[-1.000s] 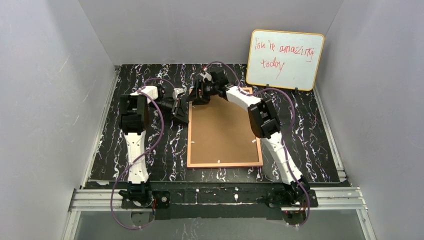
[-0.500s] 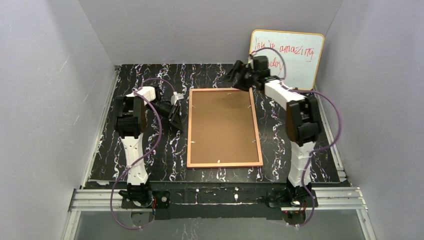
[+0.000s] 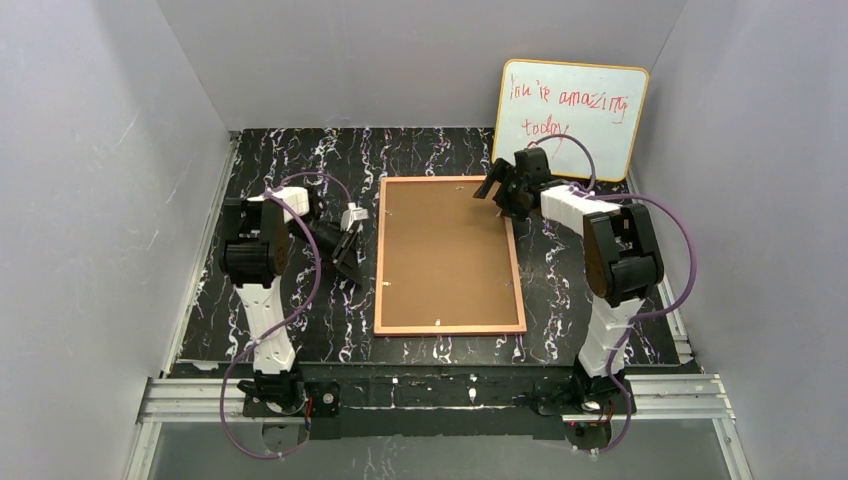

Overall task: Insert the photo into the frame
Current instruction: Install the photo frame at the center of the board, then adjust the photo frame at the center of the board.

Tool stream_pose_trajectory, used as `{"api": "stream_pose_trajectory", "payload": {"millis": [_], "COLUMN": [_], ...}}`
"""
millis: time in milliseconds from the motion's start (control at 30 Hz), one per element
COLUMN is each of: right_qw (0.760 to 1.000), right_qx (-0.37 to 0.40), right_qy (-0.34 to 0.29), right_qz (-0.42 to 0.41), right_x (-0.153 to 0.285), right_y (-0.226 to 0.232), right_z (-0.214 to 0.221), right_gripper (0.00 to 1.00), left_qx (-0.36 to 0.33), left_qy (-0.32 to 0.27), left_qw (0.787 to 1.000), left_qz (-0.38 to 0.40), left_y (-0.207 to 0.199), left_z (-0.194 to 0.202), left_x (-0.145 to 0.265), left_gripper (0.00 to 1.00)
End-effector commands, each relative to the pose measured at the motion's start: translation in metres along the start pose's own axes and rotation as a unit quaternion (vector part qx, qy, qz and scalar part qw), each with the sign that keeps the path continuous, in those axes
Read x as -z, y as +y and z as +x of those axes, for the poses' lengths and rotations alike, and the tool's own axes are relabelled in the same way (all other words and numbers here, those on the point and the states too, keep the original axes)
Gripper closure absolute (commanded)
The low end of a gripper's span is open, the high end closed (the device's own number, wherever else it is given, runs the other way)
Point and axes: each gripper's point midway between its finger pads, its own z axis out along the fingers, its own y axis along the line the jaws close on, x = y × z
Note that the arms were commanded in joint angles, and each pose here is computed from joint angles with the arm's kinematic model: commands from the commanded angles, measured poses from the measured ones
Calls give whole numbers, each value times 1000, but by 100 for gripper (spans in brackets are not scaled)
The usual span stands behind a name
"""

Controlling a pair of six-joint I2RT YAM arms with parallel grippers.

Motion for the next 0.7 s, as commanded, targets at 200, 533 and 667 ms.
{"api": "stream_pose_trajectory", "payload": {"millis": [200,533,667], "right_qw": [996,996,997], "right_qx": [11,-2,6], "right_qy": [-83,-85,-74], "right_qz": [12,1,33], "right_x": [37,46,33], "right_y": [-6,-13,-33], "right_z": [-26,-40,-33], "right_gripper": [1,1,1], "left_qx": [-68,-82,-88], "left_qy": [57,65,69], "left_qw": [995,993,993], "left_qz": [-44,-50,-47], "left_y": [-5,-10,-15], "left_z": [39,45,45], "left_x": [-10,-13,-16], "left_gripper": [76,77,77]}}
